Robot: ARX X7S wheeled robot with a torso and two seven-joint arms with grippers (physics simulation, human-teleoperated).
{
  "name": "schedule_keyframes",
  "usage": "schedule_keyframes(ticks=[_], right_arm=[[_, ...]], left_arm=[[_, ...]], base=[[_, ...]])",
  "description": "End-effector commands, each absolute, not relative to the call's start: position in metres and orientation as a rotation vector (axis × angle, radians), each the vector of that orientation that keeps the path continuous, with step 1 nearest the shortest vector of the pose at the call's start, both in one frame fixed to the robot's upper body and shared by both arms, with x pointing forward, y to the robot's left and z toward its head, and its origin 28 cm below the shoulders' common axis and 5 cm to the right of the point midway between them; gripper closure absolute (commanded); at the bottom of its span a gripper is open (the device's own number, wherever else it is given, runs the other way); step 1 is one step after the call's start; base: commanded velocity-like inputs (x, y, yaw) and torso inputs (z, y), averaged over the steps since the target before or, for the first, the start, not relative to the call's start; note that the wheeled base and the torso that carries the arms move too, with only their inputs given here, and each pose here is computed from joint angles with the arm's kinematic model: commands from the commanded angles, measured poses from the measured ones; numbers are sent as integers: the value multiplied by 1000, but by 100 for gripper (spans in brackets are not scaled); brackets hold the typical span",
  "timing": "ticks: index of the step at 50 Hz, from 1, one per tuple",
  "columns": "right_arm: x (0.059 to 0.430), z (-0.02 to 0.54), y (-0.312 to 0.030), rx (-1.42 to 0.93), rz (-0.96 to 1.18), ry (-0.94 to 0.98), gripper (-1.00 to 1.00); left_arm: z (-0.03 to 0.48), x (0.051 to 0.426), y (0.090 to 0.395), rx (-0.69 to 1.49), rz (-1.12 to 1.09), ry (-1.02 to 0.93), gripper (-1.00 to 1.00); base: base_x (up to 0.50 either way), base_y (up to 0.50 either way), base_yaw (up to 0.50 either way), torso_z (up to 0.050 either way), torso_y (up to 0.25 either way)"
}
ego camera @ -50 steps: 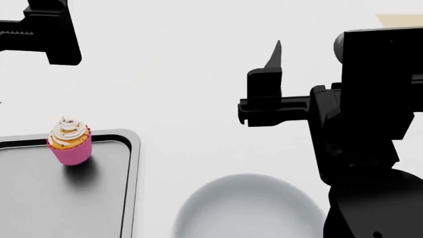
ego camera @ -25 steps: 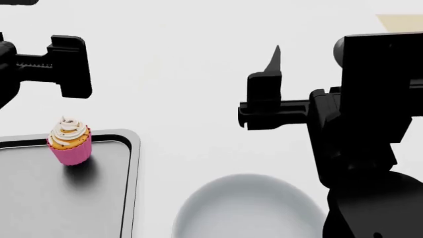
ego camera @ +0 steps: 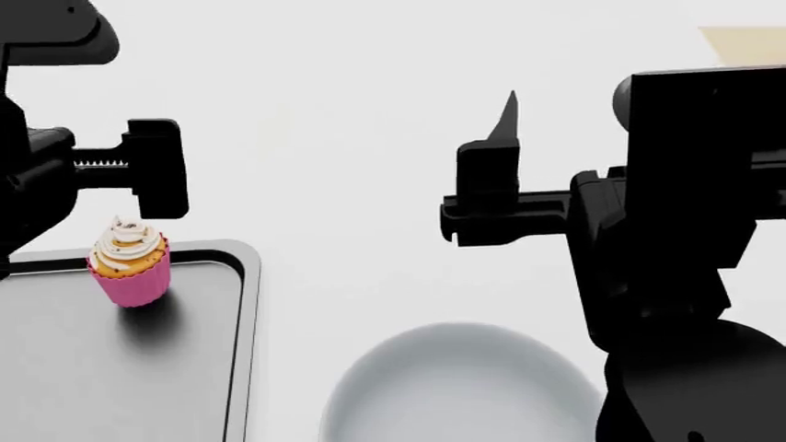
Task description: Move the fresh-baked cupcake off the tray onto the counter, and place the bowl used for mixing into the sink.
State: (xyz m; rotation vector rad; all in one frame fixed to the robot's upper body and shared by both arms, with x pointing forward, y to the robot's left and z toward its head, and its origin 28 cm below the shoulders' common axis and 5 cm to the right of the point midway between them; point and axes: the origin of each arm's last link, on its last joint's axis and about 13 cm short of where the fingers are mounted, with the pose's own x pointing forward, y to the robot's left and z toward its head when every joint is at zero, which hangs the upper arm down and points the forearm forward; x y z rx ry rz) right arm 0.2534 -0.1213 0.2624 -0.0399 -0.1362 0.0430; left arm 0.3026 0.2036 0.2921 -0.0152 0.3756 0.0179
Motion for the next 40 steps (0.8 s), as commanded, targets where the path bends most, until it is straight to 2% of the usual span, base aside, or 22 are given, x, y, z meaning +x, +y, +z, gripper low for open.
schedule_keyframes(ticks=[1,8,40], right_arm=[[253,262,-121,-39,43,-135,-100],[254,259,-122,-35,45,-130,-100],[256,255,-122,-29,50,-119,-100]], left_arm=[[279,327,209,-59,69,438,-100],[264,335,210,15,130,453,-100],[221,360,206,19,156,585,-100]], base=[[0,0,0,0,0],[0,0,0,0,0],[0,0,0,0,0]])
